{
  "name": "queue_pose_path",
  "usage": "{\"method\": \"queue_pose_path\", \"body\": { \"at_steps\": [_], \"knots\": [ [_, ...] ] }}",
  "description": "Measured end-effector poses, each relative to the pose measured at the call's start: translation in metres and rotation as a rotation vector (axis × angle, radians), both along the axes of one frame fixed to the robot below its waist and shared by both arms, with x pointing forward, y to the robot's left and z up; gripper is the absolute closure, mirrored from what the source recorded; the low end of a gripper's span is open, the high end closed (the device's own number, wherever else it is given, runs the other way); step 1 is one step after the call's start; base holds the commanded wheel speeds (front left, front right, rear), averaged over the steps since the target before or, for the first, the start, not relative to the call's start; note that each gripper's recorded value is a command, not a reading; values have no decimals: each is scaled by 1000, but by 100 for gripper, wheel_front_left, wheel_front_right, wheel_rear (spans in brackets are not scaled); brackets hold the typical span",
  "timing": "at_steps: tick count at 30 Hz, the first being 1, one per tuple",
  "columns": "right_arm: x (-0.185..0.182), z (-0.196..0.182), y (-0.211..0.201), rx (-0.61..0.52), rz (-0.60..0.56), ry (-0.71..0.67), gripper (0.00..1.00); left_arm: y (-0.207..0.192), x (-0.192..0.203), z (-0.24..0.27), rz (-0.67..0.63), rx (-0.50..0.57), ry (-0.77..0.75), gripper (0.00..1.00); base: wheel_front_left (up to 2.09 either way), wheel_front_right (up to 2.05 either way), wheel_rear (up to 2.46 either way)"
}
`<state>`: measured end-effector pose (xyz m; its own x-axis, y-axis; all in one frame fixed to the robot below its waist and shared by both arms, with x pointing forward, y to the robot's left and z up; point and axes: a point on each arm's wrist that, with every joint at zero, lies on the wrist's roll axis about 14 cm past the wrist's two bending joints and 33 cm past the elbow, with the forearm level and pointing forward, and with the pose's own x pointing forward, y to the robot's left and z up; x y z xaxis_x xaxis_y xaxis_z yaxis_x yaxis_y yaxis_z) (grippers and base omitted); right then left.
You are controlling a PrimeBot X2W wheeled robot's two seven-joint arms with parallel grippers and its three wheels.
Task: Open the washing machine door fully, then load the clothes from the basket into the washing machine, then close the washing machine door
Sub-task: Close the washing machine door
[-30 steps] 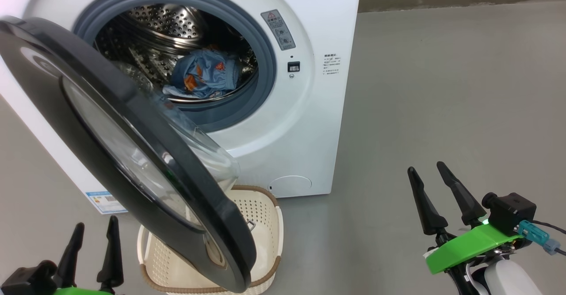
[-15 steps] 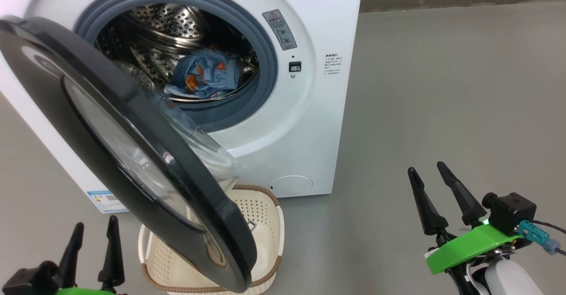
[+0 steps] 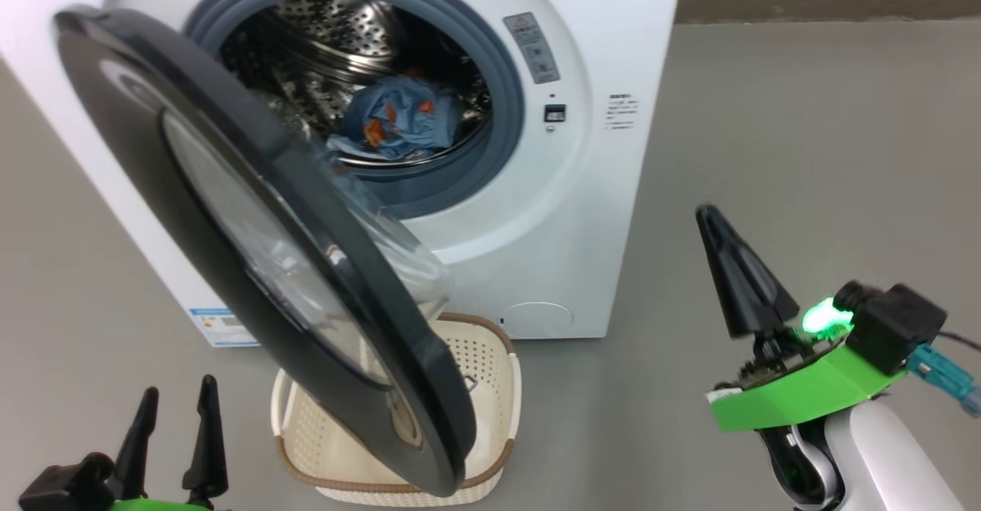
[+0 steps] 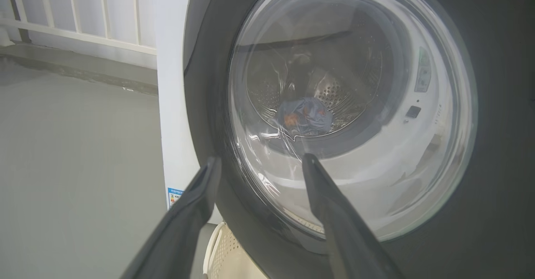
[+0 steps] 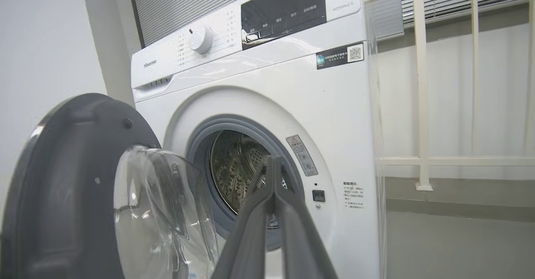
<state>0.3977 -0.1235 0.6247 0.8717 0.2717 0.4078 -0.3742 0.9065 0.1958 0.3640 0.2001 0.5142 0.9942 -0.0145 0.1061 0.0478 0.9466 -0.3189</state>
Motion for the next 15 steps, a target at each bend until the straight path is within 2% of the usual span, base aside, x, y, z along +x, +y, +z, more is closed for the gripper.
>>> {"method": "queue_pose_path", "body": {
  "at_steps": [5,15],
  "knots": [
    [-12,43,43,23,141,-134,100,6,-8,-3,22,-6,7,0,0,0,0],
    [-37,73,120,28,406,-229,100,26,-28,-7,89,-10,16,0,0,0,0]
  ]
}}
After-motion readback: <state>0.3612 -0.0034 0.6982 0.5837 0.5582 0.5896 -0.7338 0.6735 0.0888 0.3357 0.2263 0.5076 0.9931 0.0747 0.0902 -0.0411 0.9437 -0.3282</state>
